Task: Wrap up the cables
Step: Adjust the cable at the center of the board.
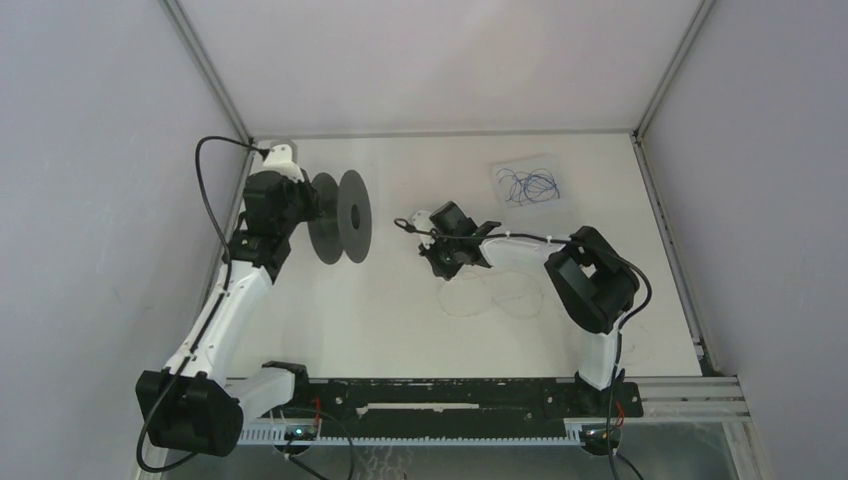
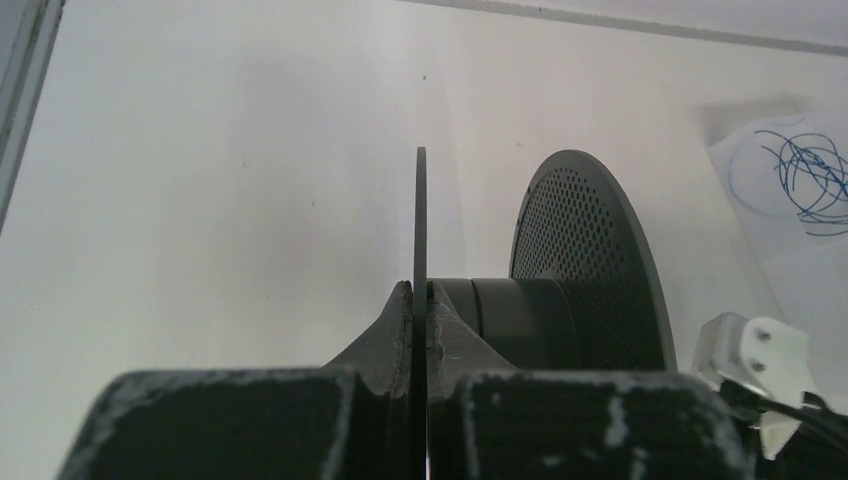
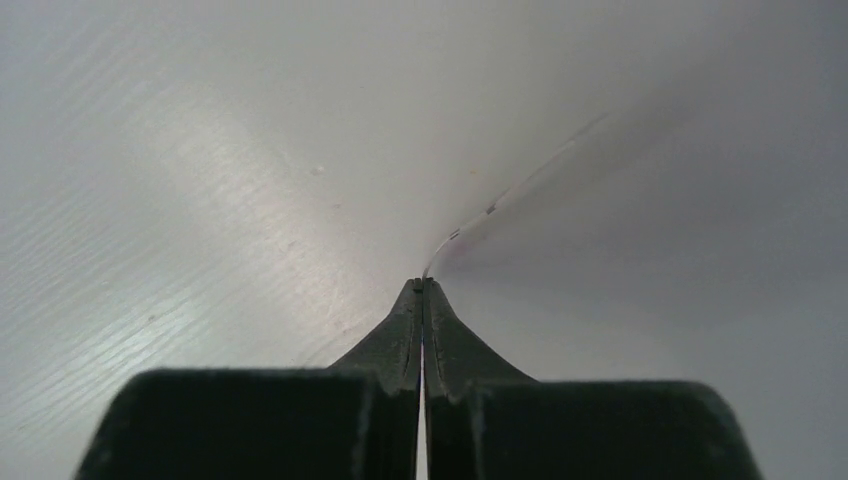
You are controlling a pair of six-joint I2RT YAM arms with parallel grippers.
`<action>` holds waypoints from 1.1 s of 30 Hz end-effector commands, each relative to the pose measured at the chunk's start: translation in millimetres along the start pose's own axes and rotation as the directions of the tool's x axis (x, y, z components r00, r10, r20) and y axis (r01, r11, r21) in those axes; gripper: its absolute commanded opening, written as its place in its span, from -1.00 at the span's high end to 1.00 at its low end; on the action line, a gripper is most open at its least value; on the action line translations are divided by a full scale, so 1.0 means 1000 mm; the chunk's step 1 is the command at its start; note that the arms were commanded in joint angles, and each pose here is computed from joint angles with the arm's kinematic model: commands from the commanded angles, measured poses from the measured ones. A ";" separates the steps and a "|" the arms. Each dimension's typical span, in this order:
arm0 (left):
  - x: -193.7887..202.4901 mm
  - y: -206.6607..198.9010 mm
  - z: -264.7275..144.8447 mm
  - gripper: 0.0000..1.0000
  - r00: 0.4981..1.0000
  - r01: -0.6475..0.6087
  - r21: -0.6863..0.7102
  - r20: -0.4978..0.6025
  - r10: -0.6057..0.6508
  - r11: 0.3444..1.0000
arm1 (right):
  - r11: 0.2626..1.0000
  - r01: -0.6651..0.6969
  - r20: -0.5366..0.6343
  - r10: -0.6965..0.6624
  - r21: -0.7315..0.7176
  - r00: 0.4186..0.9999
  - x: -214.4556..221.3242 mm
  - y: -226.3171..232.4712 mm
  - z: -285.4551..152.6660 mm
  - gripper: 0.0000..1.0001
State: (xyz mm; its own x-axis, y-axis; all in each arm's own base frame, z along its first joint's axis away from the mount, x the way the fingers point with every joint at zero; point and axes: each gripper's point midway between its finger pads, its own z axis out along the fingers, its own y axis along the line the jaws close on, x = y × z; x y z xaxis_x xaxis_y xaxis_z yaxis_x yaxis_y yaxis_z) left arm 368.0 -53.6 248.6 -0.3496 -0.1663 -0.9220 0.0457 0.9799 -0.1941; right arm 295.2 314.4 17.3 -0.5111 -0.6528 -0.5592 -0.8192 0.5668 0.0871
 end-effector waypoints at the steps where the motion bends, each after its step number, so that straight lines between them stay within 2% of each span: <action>1: -0.014 -0.015 0.002 1.00 0.996 -0.014 0.025 0.085 0.011 1.000 | 0.998 0.021 0.249 -0.004 -0.065 0.969 -0.071 -0.004 -0.062 1.00; 3: -0.003 -0.024 0.007 1.00 0.998 -0.032 0.039 0.062 0.029 0.999 | 0.988 0.022 0.353 0.033 -0.150 0.935 -0.100 -0.004 -0.104 1.00; 6: 0.009 -0.036 0.011 1.00 0.998 -0.055 0.052 0.042 0.053 0.997 | 0.961 0.014 0.450 0.117 -0.277 0.885 -0.123 -0.009 -0.159 1.00; 10: 0.023 -0.052 0.015 1.00 0.997 -0.075 0.067 0.028 0.073 0.995 | 0.922 0.016 0.515 0.201 -0.387 0.833 -0.138 -0.012 -0.207 1.00; 14: 0.035 -0.068 0.018 1.00 0.994 -0.108 0.096 0.009 0.107 0.990 | 0.876 0.033 0.540 0.266 -0.481 0.799 -0.146 -0.008 -0.236 1.00; 19: 0.051 -0.074 0.024 1.00 0.989 -0.141 0.113 -0.023 0.144 0.984 | 0.905 0.077 0.624 0.226 -0.419 0.748 -0.165 -0.004 -0.266 1.00; 24: 0.061 -0.072 0.027 0.99 0.985 -0.162 0.115 -0.047 0.168 0.980 | 0.956 0.023 0.682 0.191 -0.292 0.706 -0.189 -0.020 -0.301 1.00; 29: 0.066 -0.070 0.030 0.99 0.981 -0.183 0.103 -0.051 0.189 0.978 | 0.939 0.035 0.704 0.231 -0.342 0.672 -0.207 -0.018 -0.347 1.00; 33: 0.072 -0.071 0.032 0.99 0.980 -0.179 0.107 -0.067 0.187 0.978 | 0.930 0.073 0.708 0.223 -0.361 0.670 -0.207 -0.005 -0.361 1.00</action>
State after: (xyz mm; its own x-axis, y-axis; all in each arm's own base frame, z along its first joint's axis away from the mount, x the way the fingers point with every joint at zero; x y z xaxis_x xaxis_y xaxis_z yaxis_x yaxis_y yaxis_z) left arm 360.9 -133.8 174.7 -0.4562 0.0394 -0.8890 0.2021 0.9775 -0.0604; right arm 336.9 268.6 404.1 -0.3422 0.0279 -0.9392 -0.8775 0.3479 0.3300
